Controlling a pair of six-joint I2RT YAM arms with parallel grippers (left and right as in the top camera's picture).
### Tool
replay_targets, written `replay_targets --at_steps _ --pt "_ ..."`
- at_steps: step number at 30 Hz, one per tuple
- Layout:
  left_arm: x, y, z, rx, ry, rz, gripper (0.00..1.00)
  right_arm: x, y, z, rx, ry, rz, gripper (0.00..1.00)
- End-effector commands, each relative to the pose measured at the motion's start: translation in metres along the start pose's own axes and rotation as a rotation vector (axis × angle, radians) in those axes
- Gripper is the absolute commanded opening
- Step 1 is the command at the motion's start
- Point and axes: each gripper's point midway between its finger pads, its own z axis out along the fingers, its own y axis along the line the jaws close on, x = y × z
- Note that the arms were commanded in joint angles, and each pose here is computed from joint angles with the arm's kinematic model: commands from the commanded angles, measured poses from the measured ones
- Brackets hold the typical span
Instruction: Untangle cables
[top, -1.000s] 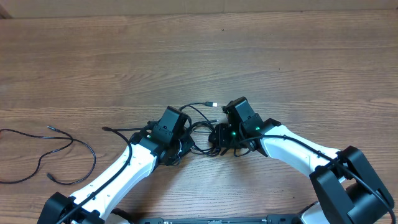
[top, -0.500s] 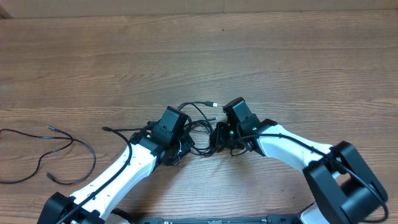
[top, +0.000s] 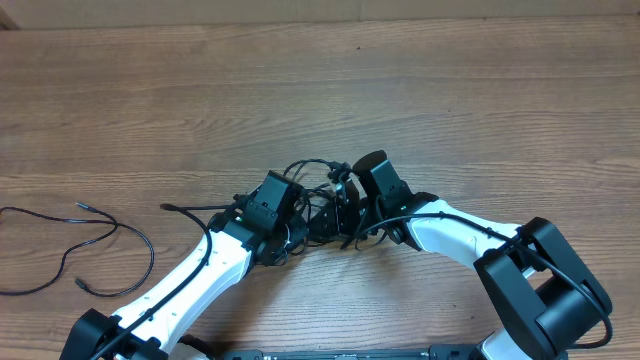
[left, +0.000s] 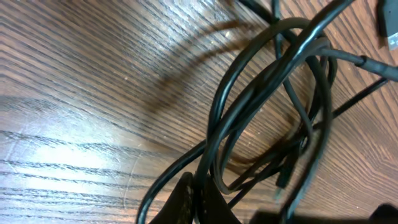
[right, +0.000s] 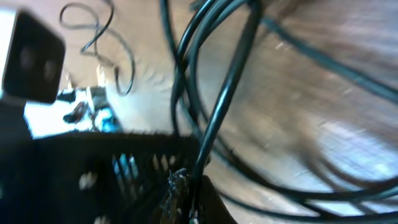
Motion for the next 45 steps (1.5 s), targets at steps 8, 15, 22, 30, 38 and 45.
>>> replay_targets --at_steps 8,15,22,30,38,45 --pt "-0.085 -0.045 -0.086 0.301 -0.099 0.156 0.04 0.003 -0.026 0.0 0.13 -0.02 0.035 0.04" --pt "-0.11 -0.09 -0.193 0.629 -0.224 0.381 0.04 0.001 -0.068 -0.01 0.339 -0.11 0.229 0.05" --pt "-0.105 -0.104 -0.239 0.742 -0.278 0.457 0.04 0.001 -0.069 -0.01 0.343 -0.112 0.235 0.28" --pt "-0.118 -0.051 -0.202 0.476 -0.206 -0.052 0.04 0.013 -0.029 -0.001 0.134 0.022 0.063 0.49" --pt "-0.107 -0.031 -0.191 0.406 -0.102 -0.383 0.04 0.014 0.014 -0.011 -0.038 0.057 -0.008 0.57" --pt "-0.106 -0.027 -0.189 0.388 -0.093 -0.467 0.04 0.012 0.053 -0.052 -0.021 -0.067 -0.002 0.72"
